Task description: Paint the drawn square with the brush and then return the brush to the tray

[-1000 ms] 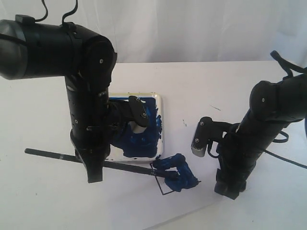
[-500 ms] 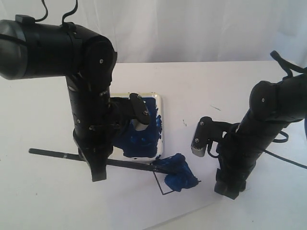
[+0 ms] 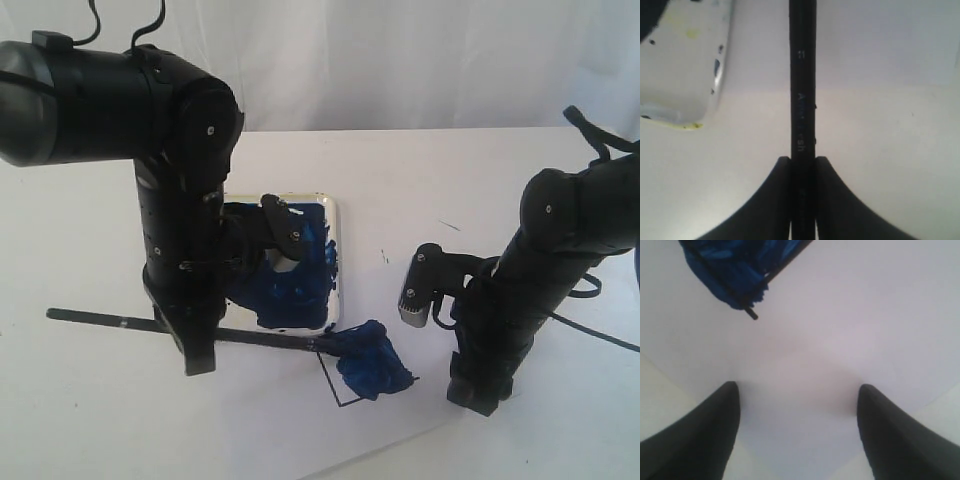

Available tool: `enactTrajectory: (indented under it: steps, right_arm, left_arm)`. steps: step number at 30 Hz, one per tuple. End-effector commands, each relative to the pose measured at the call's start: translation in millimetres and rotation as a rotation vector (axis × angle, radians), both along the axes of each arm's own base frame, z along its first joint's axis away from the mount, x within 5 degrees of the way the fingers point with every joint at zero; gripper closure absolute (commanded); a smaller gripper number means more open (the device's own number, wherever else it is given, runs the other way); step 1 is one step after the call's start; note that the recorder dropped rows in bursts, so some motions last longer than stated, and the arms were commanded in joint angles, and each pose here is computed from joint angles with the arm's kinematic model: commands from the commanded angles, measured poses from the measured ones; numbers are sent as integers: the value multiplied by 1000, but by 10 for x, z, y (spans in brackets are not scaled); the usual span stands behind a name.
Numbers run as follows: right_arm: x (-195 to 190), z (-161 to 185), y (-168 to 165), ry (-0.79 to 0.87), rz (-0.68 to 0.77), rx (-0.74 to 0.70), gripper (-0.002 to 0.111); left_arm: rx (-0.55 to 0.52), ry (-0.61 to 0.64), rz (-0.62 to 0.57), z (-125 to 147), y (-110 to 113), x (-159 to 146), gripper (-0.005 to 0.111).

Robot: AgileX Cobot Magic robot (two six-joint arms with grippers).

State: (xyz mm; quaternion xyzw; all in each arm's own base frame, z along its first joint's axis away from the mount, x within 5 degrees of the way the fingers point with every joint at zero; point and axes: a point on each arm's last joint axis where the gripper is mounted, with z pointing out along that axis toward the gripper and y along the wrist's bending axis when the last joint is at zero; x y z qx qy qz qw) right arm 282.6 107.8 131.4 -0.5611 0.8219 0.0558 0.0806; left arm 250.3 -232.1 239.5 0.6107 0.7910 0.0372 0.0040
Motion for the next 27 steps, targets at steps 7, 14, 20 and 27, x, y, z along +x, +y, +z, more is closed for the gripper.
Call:
enactTrajectory:
  steps: [7, 14, 20, 27]
  right_arm:
    - [-23, -87, -3, 35, -3, -9, 45]
    - [-23, -87, -3, 35, -3, -9, 45]
    - [-23, -87, -3, 36, -8, -9, 45]
    - [-23, -87, -3, 37, -12, -8, 45]
  left_arm:
    - [28, 31, 21, -23, 19, -29, 107]
    - [64, 70, -45, 7, 62, -72, 107]
    - [105, 46, -41, 101, 137, -90, 107]
    - [117, 20, -27, 178, 183, -103, 107]
